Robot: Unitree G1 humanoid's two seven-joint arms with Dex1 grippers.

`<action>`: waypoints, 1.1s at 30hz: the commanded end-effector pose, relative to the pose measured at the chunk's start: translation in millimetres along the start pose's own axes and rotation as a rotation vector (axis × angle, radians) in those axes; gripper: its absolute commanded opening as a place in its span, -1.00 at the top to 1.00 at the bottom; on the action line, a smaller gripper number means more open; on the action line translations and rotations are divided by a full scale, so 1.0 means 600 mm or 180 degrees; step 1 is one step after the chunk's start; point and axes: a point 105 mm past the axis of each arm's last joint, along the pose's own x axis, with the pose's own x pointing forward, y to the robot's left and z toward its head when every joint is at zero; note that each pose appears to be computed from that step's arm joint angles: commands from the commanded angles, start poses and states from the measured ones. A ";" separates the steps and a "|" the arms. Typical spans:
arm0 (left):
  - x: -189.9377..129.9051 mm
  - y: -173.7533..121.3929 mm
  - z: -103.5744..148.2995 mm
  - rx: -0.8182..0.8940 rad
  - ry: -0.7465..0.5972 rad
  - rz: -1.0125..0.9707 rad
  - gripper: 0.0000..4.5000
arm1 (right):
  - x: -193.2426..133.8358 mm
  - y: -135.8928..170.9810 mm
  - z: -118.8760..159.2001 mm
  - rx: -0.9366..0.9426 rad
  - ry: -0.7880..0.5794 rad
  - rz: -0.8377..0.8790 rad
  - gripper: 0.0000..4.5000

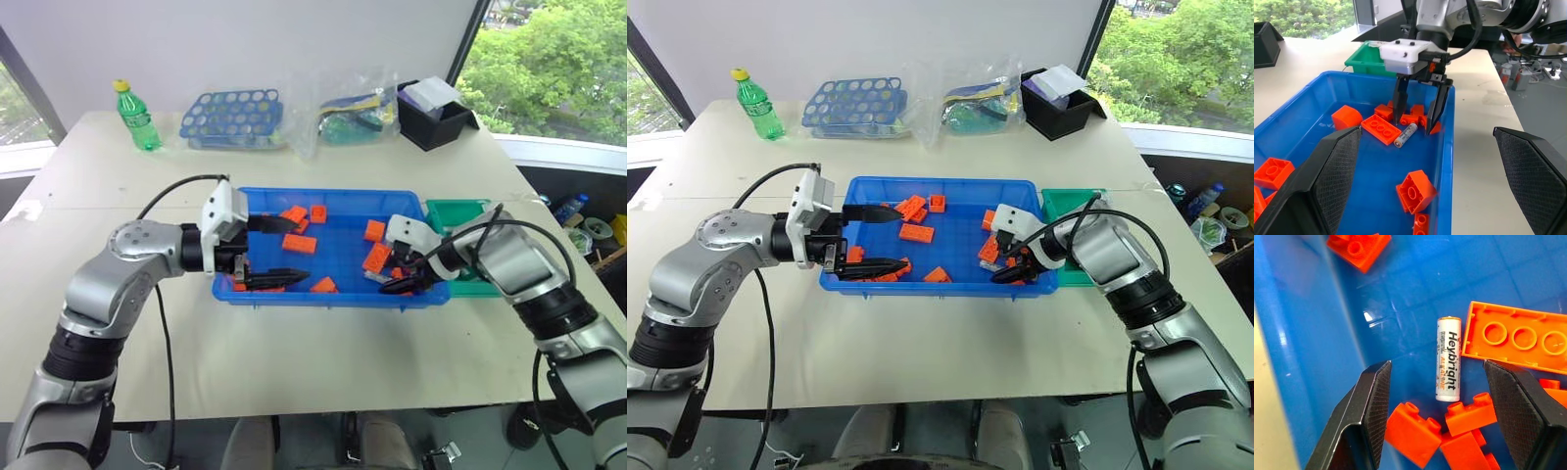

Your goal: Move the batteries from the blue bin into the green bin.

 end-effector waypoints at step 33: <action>0.004 0.011 0.015 0.0082 -0.0145 0.0048 -1.00 | -0.221 -0.071 -0.062 0.1864 -0.1378 -0.2741 0.99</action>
